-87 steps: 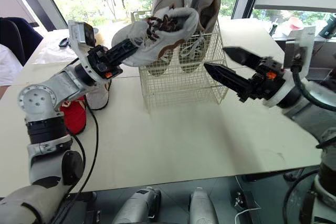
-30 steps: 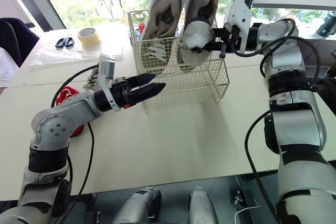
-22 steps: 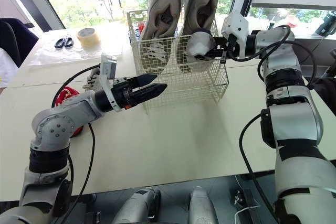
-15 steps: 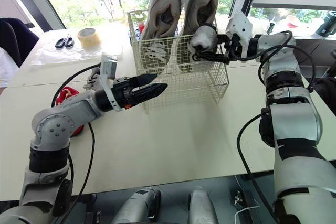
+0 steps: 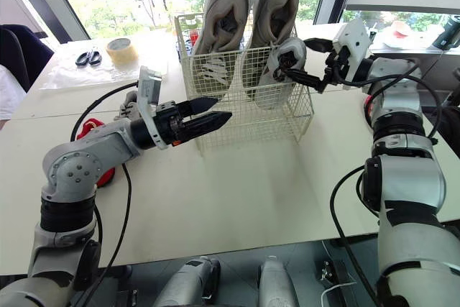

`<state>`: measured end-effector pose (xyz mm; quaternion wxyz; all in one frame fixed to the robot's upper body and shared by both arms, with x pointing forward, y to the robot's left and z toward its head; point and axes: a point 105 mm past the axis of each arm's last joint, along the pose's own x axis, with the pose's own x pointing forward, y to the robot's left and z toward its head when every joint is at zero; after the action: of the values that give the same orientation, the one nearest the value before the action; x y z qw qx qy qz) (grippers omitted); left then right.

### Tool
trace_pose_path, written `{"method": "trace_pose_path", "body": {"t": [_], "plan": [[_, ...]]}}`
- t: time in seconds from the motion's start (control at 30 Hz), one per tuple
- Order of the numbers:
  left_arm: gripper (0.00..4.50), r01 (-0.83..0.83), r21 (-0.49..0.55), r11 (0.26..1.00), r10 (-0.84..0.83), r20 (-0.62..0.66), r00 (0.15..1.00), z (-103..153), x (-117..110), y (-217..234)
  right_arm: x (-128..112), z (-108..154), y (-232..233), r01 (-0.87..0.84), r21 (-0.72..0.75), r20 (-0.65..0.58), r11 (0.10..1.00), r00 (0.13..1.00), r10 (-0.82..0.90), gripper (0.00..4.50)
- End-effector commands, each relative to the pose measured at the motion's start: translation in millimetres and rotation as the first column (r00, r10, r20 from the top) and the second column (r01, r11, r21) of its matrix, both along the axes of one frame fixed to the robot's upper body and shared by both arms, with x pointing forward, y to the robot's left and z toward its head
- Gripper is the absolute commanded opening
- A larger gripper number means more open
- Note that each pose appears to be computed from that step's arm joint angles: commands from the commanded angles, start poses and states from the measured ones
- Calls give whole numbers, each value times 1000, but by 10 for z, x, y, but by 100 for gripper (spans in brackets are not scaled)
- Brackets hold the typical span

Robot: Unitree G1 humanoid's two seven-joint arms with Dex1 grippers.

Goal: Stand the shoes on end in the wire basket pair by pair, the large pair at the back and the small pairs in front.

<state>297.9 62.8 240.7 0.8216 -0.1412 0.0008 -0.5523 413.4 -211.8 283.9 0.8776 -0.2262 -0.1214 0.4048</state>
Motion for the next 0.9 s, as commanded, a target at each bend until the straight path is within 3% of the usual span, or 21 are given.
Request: {"method": "trace_pose_path", "body": {"t": [0.03, 0.33, 0.43, 0.57, 0.63, 0.73, 0.9], "plan": [[450, 33, -4, 999, -32, 35, 999, 88, -45, -30, -97, 245, -51, 22, -52, 122, 998, 992, -16, 446], [450, 8, 15, 1000, -9, 47, 999, 87, -18, 15, -300, 186, -100, 14, -165, 92, 986, 996, 1, 446], [450, -78, 26, 997, 76, 80, 994, 152, 51, 176, -395, 213, -207, 52, -130, 89, 990, 995, -40, 446], [450, -288, 59, 956, 277, 150, 949, 314, 230, 476, -690, 268, 11, -37, -79, 64, 996, 997, 42, 446], [450, -473, 97, 876, 454, 166, 875, 359, 437, 707, -839, 245, 205, -90, -87, 39, 992, 995, 93, 446], [450, -716, 159, 680, 702, 143, 698, 385, 740, 1134, -1046, 215, 529, -172, -107, 6, 979, 985, 174, 446], [450, -838, 345, 423, 871, 101, 481, 285, 967, 1628, -1316, 263, 949, -294, -96, -25, 951, 956, 293, 446]]}}
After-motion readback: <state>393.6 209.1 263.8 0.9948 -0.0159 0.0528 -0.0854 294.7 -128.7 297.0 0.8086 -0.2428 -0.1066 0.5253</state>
